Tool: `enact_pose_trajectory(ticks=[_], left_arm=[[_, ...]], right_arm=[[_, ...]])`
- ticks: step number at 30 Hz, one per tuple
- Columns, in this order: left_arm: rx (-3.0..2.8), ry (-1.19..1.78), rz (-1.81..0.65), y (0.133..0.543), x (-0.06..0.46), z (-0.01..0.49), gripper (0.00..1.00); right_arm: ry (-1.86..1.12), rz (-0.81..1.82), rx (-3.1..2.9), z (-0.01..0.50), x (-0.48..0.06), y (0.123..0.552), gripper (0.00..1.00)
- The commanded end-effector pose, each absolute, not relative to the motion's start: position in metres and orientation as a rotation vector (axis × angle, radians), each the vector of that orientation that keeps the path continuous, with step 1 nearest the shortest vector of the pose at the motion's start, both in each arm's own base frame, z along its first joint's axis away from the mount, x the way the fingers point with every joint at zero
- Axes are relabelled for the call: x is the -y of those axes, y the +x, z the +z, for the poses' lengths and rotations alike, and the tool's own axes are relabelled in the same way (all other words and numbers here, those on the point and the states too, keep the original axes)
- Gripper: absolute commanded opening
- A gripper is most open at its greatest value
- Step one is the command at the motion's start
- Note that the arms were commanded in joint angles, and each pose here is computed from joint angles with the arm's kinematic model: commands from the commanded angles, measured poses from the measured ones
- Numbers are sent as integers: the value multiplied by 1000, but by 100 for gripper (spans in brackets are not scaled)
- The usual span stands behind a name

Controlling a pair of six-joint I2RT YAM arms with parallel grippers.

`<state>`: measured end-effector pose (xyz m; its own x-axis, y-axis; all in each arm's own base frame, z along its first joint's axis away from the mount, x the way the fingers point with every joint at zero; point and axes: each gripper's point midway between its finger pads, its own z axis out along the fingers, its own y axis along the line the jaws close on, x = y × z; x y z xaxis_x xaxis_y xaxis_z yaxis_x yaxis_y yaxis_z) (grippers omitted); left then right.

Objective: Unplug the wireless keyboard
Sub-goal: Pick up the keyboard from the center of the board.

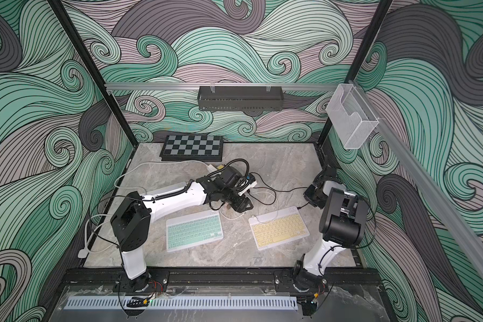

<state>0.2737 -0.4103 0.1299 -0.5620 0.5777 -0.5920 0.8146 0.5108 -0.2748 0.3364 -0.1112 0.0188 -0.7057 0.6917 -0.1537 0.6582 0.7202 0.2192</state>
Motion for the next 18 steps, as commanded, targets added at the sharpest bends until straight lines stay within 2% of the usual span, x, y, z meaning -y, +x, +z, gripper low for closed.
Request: enact_pose_trajectory(ticks=[1, 3, 6, 7, 10, 11, 15, 18], left_arm=[[-2302, 1167, -766, 274, 419, 139, 55], [-2303, 1167, -766, 274, 419, 139, 55], [-2301, 1167, -767, 274, 419, 140, 55], [-2301, 1167, -766, 274, 419, 141, 55], [-2303, 1167, -766, 274, 419, 140, 55], [-2302, 1166, -766, 274, 419, 141, 55], [-2302, 1167, -766, 274, 419, 142, 55], [-2298, 1164, -764, 275, 419, 144, 55]], right_arm=[[1069, 250, -2701, 16, 105, 339, 13], [1061, 253, -2706, 16, 104, 339, 9], [1060, 246, -2712, 14, 103, 337, 9], [1060, 244, -2714, 13, 103, 337, 11], [1062, 244, -2719, 11, 101, 337, 30], [1058, 248, -2723, 10, 99, 338, 32], [1065, 245, -2732, 6, 95, 341, 32], [1059, 233, -2741, 4, 93, 344, 25]])
